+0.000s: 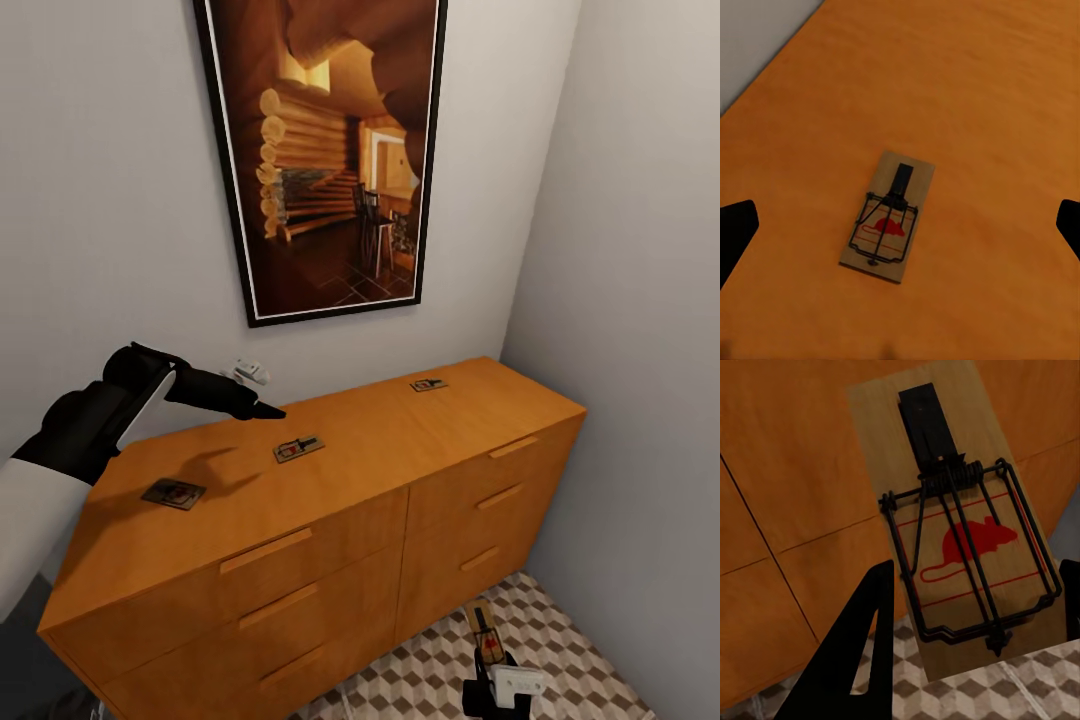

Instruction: Take the four mousetraps from the cabinet in the bathroom and place them on the bathroom floor. Make sure all four end up on the same floor surface, and ensure that at least two of them are either under or directly next to the same bathroom sink.

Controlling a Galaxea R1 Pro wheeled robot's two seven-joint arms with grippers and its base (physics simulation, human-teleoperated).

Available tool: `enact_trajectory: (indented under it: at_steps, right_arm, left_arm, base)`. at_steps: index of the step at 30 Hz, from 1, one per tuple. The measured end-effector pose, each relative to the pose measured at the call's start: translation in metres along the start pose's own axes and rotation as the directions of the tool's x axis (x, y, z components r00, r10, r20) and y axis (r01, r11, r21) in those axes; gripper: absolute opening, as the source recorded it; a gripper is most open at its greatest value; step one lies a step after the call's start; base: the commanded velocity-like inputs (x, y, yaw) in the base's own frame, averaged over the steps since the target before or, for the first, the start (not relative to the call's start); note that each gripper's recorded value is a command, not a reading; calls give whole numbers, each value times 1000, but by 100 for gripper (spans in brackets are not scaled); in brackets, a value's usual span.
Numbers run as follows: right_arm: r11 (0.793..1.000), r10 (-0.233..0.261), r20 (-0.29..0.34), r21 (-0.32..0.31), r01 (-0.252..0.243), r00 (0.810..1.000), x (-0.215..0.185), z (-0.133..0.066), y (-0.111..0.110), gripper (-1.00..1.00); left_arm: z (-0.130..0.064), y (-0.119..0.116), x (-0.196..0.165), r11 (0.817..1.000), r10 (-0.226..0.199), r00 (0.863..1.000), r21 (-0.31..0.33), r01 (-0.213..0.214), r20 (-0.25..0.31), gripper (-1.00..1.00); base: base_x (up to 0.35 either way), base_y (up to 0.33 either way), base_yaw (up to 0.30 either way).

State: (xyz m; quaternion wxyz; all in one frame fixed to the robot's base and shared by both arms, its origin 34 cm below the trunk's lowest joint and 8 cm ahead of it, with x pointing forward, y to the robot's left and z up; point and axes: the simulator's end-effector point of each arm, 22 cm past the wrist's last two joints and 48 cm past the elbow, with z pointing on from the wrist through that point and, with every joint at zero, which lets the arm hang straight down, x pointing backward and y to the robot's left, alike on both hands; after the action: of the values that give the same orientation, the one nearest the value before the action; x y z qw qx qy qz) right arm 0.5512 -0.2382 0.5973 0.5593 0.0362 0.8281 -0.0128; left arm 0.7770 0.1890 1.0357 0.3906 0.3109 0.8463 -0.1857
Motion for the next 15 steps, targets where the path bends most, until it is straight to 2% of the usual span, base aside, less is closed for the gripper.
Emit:
enact_trajectory:
  at_steps: [15]
  right_arm:
    - [1000, 0, 0, 1, 0, 1000, 0, 0, 0, -100]
  left_arm:
    - [1, 0, 2, 1000, -2, 1000, 1, 2, -2, 100]
  base:
    - [0, 0, 0]
